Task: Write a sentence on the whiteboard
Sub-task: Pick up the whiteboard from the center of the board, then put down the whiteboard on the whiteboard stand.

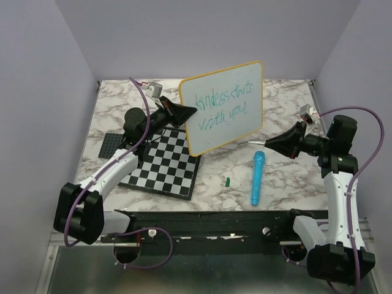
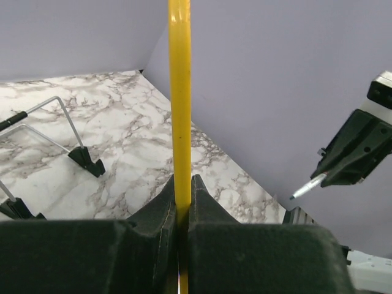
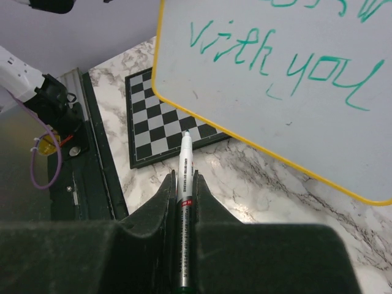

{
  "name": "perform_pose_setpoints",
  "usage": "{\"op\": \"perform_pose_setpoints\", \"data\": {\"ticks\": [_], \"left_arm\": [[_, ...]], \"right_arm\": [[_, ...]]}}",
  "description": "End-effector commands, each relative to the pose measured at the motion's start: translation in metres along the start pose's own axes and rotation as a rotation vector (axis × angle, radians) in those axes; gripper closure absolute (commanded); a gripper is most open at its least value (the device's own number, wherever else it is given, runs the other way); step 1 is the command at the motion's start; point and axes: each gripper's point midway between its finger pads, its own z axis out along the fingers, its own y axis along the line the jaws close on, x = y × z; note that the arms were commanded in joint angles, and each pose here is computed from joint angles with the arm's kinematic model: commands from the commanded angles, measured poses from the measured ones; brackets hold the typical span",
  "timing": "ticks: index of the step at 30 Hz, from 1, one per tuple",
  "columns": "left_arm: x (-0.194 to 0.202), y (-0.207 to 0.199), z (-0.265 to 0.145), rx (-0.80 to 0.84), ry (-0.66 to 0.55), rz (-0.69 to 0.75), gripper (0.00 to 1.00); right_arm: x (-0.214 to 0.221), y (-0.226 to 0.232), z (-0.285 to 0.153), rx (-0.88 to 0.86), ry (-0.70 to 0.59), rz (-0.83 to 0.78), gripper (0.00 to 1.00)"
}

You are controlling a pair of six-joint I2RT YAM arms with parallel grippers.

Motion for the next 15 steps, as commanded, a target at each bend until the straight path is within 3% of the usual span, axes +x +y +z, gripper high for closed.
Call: {"op": "perform_pose_setpoints", "data": {"ticks": [1,15], "left_arm": [[-0.054,-0.021,0.014,0.109,-0.105,0.115,1.00],[-0.079,0.026,0.043,0.144,-0.032,0.162,1.00]], "right_arm": [[-0.003,0.015,-0.002,-0.063,-0.026,-0.011,1.00],[0.000,0.013,-0.001,-0.078,-0.027,0.012,0.99]]}}
